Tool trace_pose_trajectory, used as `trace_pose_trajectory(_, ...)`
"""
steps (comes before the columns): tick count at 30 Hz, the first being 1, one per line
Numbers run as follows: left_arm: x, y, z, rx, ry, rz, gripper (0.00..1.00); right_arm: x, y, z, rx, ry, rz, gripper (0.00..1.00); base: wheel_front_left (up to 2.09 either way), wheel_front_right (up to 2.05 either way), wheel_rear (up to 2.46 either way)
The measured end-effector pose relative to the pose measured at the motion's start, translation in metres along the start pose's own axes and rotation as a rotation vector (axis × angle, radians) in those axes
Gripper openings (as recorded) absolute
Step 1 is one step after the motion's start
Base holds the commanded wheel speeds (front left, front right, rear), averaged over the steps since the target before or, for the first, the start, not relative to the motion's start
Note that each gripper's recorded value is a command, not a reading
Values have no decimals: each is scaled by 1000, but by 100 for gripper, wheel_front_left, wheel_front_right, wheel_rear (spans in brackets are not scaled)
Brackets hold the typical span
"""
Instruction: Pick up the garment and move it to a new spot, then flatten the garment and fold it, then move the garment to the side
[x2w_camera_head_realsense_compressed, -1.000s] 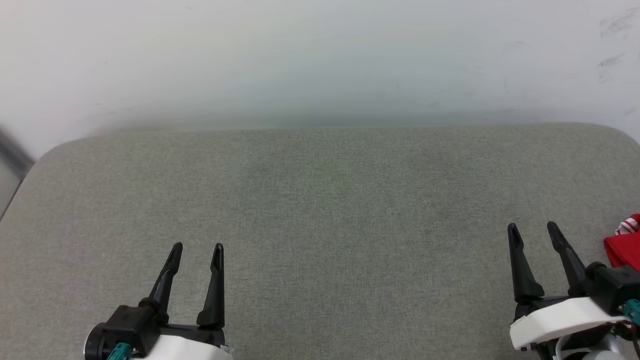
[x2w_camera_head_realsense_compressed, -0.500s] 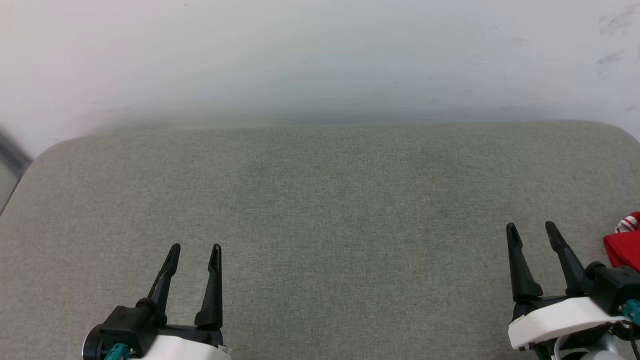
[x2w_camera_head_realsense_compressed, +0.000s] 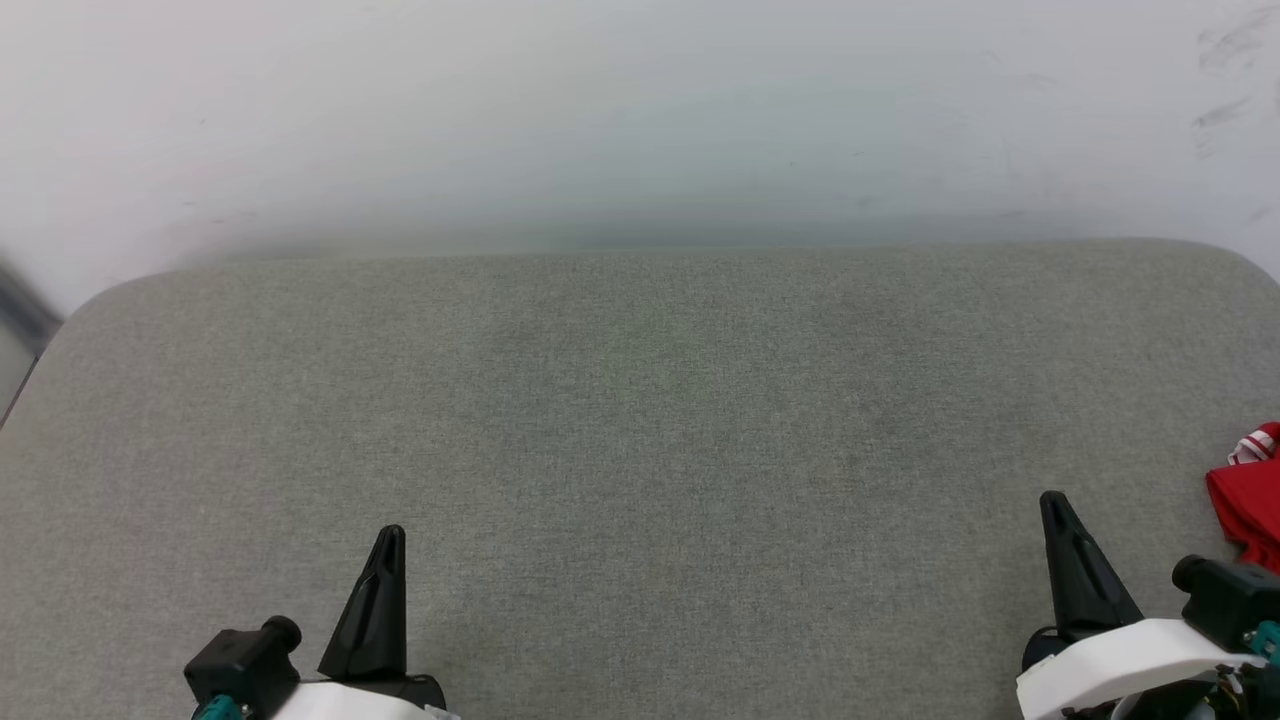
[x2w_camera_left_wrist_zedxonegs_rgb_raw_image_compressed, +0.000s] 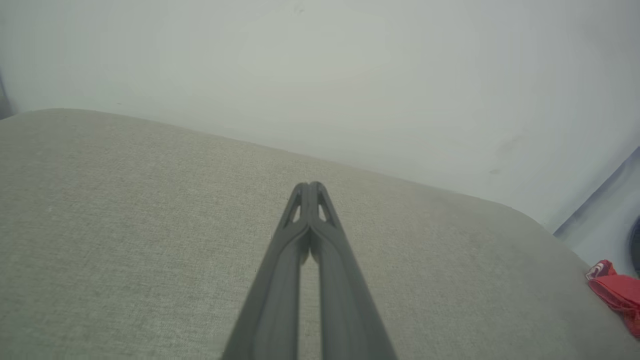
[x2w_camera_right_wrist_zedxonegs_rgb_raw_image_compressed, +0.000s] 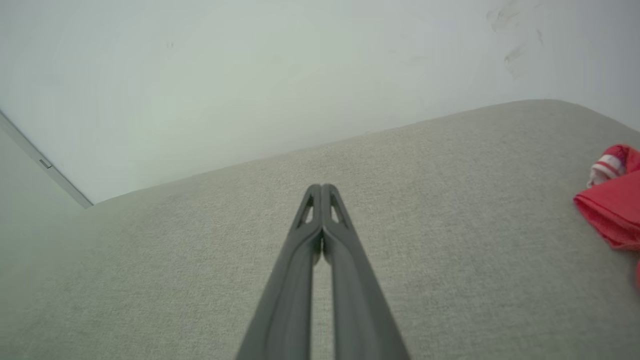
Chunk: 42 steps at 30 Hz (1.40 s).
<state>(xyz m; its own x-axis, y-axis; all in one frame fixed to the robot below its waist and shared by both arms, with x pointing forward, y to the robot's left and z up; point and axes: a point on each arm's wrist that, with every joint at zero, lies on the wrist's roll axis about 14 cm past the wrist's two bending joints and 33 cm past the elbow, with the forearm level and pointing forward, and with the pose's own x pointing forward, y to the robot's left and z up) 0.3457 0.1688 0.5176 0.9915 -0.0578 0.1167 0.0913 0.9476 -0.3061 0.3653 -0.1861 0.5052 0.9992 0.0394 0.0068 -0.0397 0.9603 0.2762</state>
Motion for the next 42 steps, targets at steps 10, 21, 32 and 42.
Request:
trace_pose_trajectory(10,4,9,-4,-170,19,42,0,1,-5,-4,175,14,-27,0,0,0,0)
trace_pose_trajectory(21,9,16,-8,-336,35,80,0,3,-9,-4,345,12,-46,0,0,0,0)
trace_pose_trajectory(32,12,24,-9,-478,43,109,0,7,-11,-3,500,12,-55,0,0,0,0)
trace_pose_trajectory(42,16,27,-9,-600,44,126,0,9,-12,-3,624,11,-61,0,0,0,0)
